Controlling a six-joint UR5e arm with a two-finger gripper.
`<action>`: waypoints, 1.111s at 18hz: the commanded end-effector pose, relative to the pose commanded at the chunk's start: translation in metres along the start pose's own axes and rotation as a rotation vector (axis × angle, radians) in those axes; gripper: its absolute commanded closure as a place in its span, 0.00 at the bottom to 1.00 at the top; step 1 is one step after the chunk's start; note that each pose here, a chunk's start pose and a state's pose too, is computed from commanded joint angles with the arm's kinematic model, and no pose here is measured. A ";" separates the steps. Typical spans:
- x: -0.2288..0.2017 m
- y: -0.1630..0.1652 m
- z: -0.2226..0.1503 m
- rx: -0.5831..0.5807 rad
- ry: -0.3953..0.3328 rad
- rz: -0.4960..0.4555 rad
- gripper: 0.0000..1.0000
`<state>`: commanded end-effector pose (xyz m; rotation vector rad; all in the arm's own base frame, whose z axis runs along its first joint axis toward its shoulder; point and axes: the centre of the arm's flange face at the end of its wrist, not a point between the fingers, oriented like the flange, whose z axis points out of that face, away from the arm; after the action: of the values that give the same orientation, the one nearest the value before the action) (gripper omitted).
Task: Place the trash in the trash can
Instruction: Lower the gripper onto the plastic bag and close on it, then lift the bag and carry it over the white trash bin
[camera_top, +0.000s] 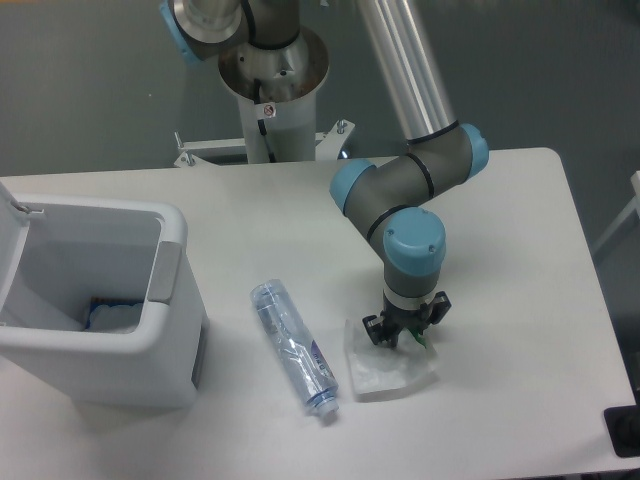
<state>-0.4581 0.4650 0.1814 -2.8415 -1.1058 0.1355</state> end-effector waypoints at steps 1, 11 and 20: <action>-0.001 -0.001 -0.001 0.003 0.001 0.000 0.66; -0.007 -0.013 -0.078 0.143 0.030 -0.011 1.00; 0.012 -0.027 -0.291 0.564 0.262 0.059 1.00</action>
<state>-0.4341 0.4776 0.4722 -2.3074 -0.7772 0.0626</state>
